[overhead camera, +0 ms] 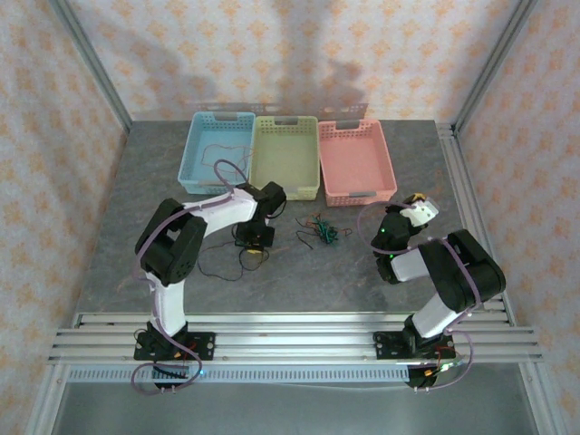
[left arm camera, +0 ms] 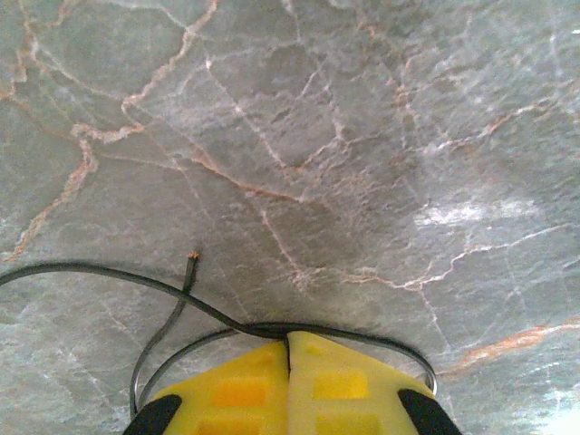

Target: Untangle the cables

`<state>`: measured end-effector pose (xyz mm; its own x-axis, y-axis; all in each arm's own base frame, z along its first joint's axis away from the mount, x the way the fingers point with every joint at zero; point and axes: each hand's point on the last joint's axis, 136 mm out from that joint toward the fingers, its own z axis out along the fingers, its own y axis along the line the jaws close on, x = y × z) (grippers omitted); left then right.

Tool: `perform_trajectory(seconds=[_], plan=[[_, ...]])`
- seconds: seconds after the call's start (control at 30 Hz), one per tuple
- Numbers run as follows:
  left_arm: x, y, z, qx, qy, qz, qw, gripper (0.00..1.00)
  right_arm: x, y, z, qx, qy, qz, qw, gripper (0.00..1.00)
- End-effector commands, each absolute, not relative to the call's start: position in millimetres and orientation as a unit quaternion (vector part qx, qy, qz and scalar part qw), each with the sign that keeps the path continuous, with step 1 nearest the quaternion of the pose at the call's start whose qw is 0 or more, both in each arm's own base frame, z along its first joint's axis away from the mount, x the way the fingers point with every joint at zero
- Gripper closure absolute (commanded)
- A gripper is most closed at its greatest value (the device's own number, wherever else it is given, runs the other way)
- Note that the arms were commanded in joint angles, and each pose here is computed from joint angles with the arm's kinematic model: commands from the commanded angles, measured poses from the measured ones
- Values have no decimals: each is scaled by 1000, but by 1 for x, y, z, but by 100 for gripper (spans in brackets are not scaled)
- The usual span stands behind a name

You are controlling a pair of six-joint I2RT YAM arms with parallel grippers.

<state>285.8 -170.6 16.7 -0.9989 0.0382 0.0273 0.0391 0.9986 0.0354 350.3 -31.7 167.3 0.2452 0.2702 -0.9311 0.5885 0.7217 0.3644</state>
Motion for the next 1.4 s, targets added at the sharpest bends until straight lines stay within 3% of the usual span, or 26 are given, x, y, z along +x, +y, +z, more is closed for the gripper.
perform_trajectory(seconds=[0.0,0.17,0.23,0.3,0.4,0.6,0.67,0.77,0.83,0.93,1.0,1.37], plan=[[283,-165,19,-6,-1000,-18,-1,100,352,-33,170,363,596,-103,709,100],[286,-165,48,-3,-999,-16,-39,100,352,-33,169,362,597,-104,709,100],[285,-158,53,1,-999,-35,-40,67,352,-33,169,363,596,-103,709,100],[285,-143,57,9,-996,-69,-47,45,351,-34,169,363,596,-103,709,100],[282,-131,50,30,-996,-72,-37,34,351,-34,169,364,595,-103,709,100],[272,-136,28,36,-998,-47,-4,27,352,-33,169,363,596,-102,709,100],[270,-136,24,41,-998,-39,1,33,352,-34,169,363,596,-103,709,100],[270,-136,23,47,-999,-28,3,32,352,-33,169,363,596,-100,709,100],[270,-136,20,48,-998,-27,6,38,352,-33,169,363,596,-100,709,100],[269,-137,6,58,-998,-3,25,62,352,-33,169,364,596,-100,709,100],[269,-137,-5,65,-997,6,41,87,352,-33,169,364,595,-99,709,100],[271,-133,-3,72,-997,-3,29,88,352,-34,168,367,594,-95,709,100]])
